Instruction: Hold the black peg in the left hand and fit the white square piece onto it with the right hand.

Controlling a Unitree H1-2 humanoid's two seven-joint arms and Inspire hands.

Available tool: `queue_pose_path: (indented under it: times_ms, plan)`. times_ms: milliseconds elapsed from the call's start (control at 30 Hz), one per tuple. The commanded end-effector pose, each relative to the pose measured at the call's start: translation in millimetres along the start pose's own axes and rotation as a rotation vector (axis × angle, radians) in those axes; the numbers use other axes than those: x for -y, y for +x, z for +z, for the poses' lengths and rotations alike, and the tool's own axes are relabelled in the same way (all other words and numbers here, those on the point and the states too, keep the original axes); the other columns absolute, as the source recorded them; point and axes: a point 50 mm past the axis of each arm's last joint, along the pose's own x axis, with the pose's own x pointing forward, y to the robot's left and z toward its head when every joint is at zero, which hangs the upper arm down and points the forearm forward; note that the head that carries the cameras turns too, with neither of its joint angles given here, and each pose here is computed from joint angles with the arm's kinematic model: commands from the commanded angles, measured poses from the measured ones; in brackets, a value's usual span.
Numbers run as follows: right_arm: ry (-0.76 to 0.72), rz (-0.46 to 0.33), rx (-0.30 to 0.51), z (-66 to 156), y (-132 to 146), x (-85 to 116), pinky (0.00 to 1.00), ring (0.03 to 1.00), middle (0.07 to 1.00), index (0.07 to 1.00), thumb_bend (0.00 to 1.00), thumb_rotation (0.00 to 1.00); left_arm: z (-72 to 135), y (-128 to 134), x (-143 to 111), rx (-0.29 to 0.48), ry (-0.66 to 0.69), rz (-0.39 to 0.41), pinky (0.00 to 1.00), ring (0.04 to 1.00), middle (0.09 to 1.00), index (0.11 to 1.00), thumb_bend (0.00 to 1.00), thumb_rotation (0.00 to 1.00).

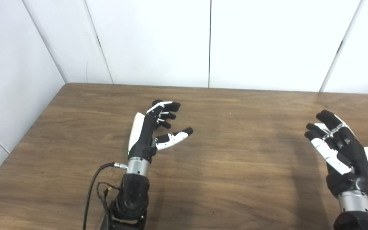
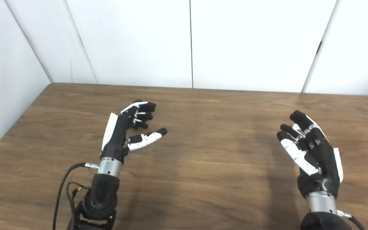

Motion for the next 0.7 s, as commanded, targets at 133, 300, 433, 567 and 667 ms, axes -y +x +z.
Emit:
queue_pose_path:
  times_ms: [133,300,433,567,667]
  plan:
    - [0.023,0.034,0.089,21,10,-3,0.74,0.709,0.799,0.731,0.52,0.02,19,25,-29,0.112,0.26,0.097,0.57,0.689,0.741,0.696,0.72,0.23]
    - [0.029,0.04,0.091,22,11,-3,0.76,0.725,0.804,0.735,0.52,0.03,18,37,-41,0.118,0.402,0.131,0.59,0.71,0.764,0.7,0.73,0.25]
    - [0.011,0.059,0.103,23,11,-3,0.73,0.717,0.807,0.741,0.5,0.01,17,45,-49,0.11,0.522,0.153,0.63,0.762,0.805,0.71,0.74,0.28]
    - [0.004,0.062,0.111,25,11,-3,0.7,0.707,0.798,0.738,0.51,0.02,17,52,-55,0.096,0.638,0.178,0.78,0.84,0.851,0.724,0.75,0.31]
    - [0.008,0.064,0.113,25,11,-4,0.68,0.697,0.793,0.731,0.49,0.0,14,56,-56,0.092,0.713,0.204,0.85,0.893,0.886,0.727,0.77,0.33]
